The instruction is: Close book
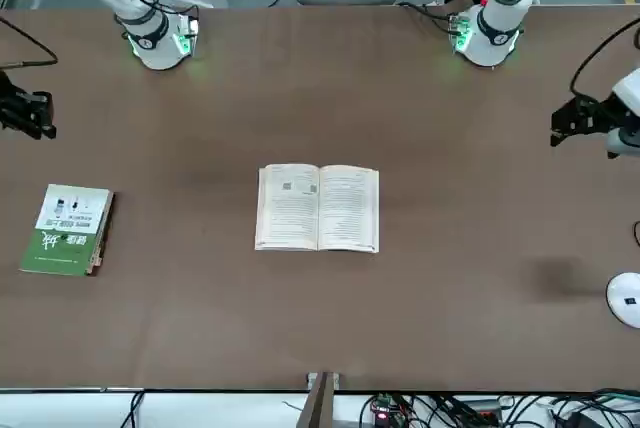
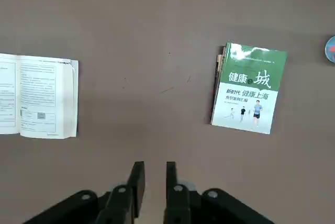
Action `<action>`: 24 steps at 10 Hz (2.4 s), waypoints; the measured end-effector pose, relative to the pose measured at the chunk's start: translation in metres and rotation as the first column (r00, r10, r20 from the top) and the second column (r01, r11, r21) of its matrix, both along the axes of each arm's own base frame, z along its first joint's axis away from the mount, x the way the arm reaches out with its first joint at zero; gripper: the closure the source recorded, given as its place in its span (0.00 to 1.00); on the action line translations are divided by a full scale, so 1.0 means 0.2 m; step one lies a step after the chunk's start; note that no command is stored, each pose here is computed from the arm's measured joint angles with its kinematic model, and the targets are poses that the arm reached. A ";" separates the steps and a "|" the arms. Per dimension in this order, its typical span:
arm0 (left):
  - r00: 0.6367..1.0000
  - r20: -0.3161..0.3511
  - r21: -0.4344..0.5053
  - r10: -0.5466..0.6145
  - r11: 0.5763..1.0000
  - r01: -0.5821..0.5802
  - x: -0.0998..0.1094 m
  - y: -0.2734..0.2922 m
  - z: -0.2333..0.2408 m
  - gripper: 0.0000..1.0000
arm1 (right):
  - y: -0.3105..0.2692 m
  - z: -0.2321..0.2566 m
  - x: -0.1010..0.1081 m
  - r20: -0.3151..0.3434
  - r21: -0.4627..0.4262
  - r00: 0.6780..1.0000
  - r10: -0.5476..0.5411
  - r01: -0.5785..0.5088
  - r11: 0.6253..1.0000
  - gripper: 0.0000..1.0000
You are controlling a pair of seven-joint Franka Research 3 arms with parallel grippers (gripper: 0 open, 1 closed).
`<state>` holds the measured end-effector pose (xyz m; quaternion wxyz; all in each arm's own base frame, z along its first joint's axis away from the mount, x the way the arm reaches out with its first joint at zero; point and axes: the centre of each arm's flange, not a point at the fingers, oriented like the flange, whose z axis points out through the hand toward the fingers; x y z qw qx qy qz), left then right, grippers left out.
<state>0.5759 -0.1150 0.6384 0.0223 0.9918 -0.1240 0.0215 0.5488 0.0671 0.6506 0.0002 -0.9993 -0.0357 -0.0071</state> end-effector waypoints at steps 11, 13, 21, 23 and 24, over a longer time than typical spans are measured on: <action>0.999 -0.004 -0.023 0.048 0.999 -0.048 -0.02 -0.53 -0.16 0.00 | 0.24 -0.31 0.12 -0.113 0.278 0.993 0.024 0.008 0.961 0.99; 0.999 -0.004 -0.023 0.048 0.999 -0.048 -0.02 -0.53 -0.15 0.00 | 0.29 -0.42 0.17 -0.151 0.342 0.988 0.025 0.028 0.939 0.99; 0.999 -0.003 -0.023 0.047 0.999 -0.047 -0.02 -0.53 -0.15 0.00 | 0.64 -0.92 0.20 -0.200 0.474 0.980 -0.006 0.102 0.874 0.99; 0.999 0.000 -0.024 0.048 0.999 -0.048 -0.02 -0.53 -0.15 0.00 | 0.74 -1.04 0.19 -0.187 0.474 0.982 -0.015 0.103 0.874 0.99; 0.999 0.001 -0.025 0.047 0.999 -0.047 -0.02 -0.53 -0.15 0.00 | 0.78 -1.10 0.19 -0.180 0.469 0.983 -0.018 0.102 0.877 0.99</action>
